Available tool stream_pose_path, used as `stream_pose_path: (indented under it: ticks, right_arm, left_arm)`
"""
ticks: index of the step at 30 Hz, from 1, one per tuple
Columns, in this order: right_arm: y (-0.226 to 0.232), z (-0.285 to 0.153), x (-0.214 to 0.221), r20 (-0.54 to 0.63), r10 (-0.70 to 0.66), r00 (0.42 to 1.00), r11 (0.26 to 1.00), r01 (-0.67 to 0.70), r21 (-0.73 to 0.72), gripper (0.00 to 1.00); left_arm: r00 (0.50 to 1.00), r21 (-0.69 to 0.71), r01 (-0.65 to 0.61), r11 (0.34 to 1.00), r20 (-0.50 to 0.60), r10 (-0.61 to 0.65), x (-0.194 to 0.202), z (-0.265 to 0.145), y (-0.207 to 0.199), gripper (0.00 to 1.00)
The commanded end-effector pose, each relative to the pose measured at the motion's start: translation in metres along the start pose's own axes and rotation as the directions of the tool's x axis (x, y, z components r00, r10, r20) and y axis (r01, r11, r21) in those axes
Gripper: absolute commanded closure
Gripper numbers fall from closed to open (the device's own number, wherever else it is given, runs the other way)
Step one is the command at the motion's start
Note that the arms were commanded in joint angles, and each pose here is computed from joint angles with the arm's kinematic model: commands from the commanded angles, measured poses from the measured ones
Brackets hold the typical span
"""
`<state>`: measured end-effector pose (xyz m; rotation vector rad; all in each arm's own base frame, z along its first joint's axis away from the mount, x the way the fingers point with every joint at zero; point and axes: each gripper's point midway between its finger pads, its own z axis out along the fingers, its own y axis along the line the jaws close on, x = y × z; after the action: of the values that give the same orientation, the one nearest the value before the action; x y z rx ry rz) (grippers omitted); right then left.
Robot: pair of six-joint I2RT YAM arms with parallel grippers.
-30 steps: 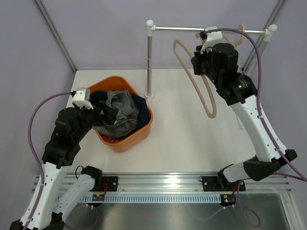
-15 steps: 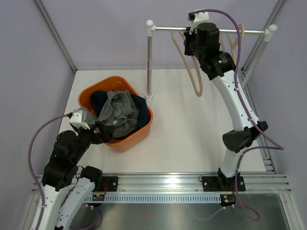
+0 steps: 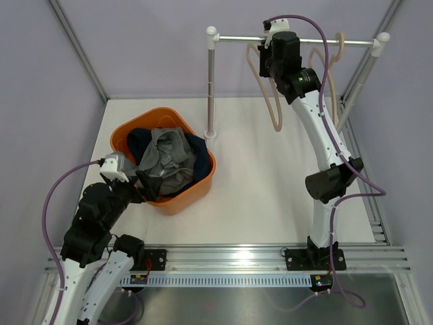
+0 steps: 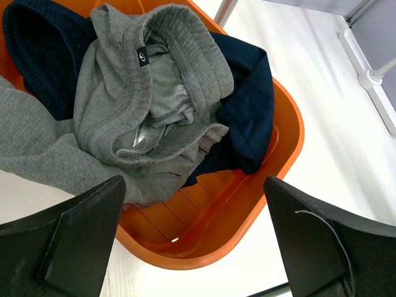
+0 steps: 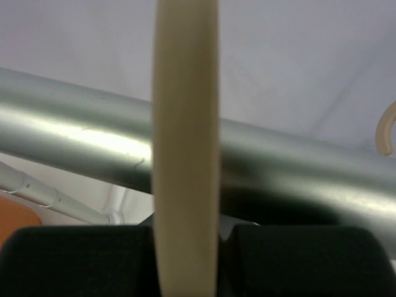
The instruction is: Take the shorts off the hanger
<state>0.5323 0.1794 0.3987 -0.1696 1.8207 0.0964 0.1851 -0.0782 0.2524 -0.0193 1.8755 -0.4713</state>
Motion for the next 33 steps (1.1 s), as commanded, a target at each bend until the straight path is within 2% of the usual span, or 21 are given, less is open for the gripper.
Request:
stream_pose_path:
  ticks: [1,5,13,18,21,23,33]
  right_arm:
    - [-0.005,-0.001,-0.020,0.059,0.013,0.998,1.000,-0.013,0.001,1.00]
    - [-0.003,0.004,-0.002,0.017,0.020,1.000,1.000,-0.020,-0.009,1.00]
    - [-0.004,-0.008,0.004,0.012,0.062,0.998,0.998,-0.062,-0.009,1.00]
    - [-0.006,-0.018,-0.003,0.034,0.068,0.997,0.998,-0.068,-0.007,0.90]
    - [-0.009,-0.021,-0.004,0.041,0.068,0.997,0.998,-0.068,0.002,0.82]
    - [-0.010,-0.024,-0.007,0.047,0.066,0.997,0.998,-0.066,0.003,0.73]
    - [-0.011,-0.036,-0.018,0.077,0.082,0.994,0.997,-0.082,-0.005,0.67]
  left_arm:
    - [0.999,0.007,0.000,1.000,0.037,0.000,-0.009,0.004,-0.002,0.01]
    - [0.999,0.006,0.000,1.000,0.034,0.000,-0.009,0.004,-0.002,0.01]
    - [1.000,0.005,0.000,1.000,0.031,0.000,-0.008,0.005,-0.002,0.01]
    - [1.000,0.004,0.000,1.000,0.027,0.000,-0.007,0.006,-0.002,0.01]
    - [1.000,0.004,0.000,1.000,0.027,0.000,-0.007,0.007,-0.002,0.01]
    - [1.000,0.003,0.000,1.000,0.026,0.000,-0.007,0.007,-0.002,0.01]
    - [1.000,0.001,0.000,1.000,0.020,0.000,-0.006,0.008,-0.001,0.01]
